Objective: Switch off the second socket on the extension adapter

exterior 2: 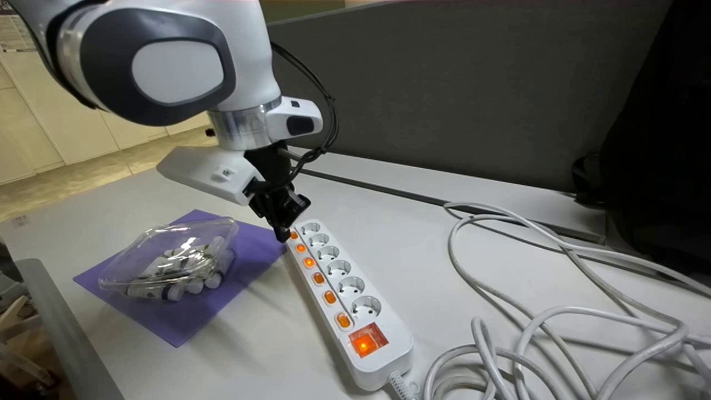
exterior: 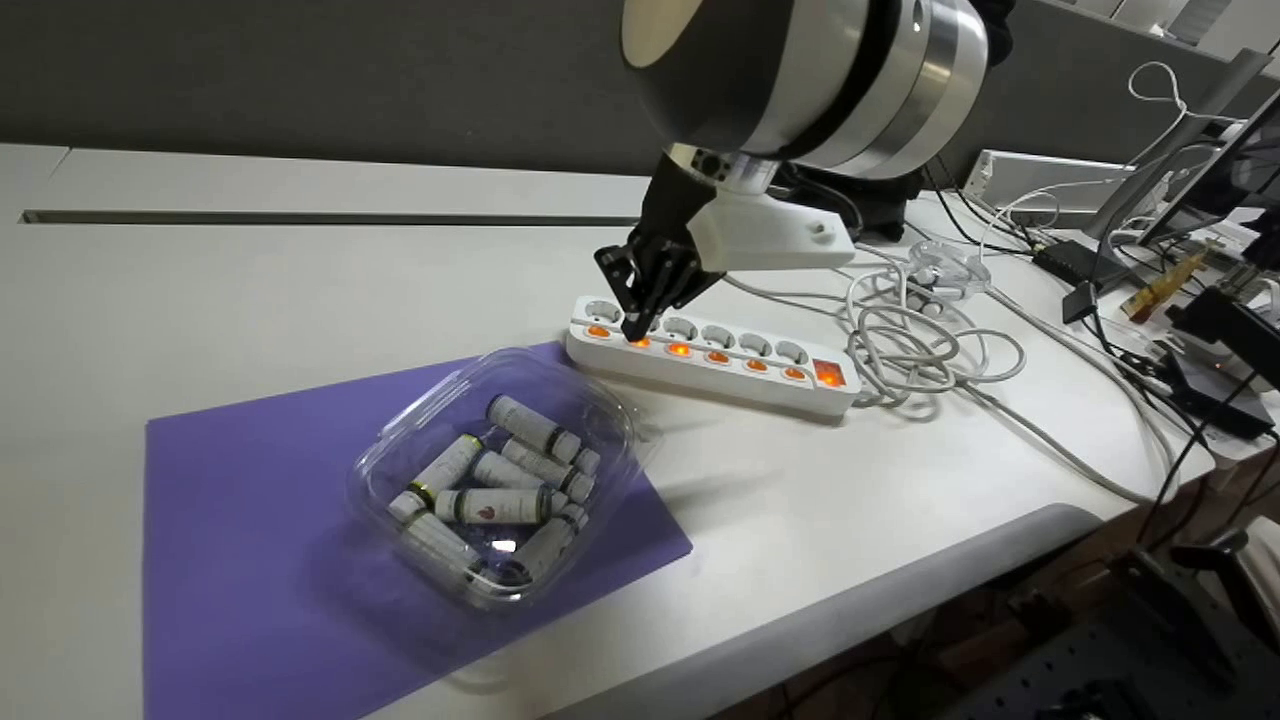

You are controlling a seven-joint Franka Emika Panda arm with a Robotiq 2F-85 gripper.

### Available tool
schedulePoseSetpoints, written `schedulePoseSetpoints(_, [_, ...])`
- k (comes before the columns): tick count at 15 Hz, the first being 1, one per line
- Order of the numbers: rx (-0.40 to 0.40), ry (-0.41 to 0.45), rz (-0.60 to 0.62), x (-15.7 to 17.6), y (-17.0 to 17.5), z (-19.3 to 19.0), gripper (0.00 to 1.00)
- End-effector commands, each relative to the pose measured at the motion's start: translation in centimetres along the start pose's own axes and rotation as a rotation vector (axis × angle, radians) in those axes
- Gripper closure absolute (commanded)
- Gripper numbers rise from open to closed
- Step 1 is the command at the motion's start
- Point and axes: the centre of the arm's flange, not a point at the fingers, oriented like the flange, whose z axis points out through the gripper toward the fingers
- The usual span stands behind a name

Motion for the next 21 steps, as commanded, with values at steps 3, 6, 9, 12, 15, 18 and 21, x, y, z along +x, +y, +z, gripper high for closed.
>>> schedulePoseSetpoints(3, [-0.011, 0.030, 0.052, 1.2, 0.4, -0.7, 1.00])
schedulePoseSetpoints(6, [-0.023, 0.043, 0.079, 1.9, 0.8, -1.0, 1.00])
schedulePoseSetpoints(9, [-0.033, 0.048, 0.092, 2.5, 1.0, -1.0, 1.00])
schedulePoseSetpoints(12, [-0.047, 0.042, 0.104, 2.9, 0.9, -0.5, 1.00])
schedulePoseSetpoints(15, [-0.060, 0.028, 0.134, 2.5, 1.1, 0.2, 1.00])
schedulePoseSetpoints(18, [-0.064, 0.010, 0.153, 2.2, 1.3, 0.9, 1.00])
schedulePoseSetpoints(21, [-0.065, 0.004, 0.160, 2.0, 1.3, 1.3, 1.00])
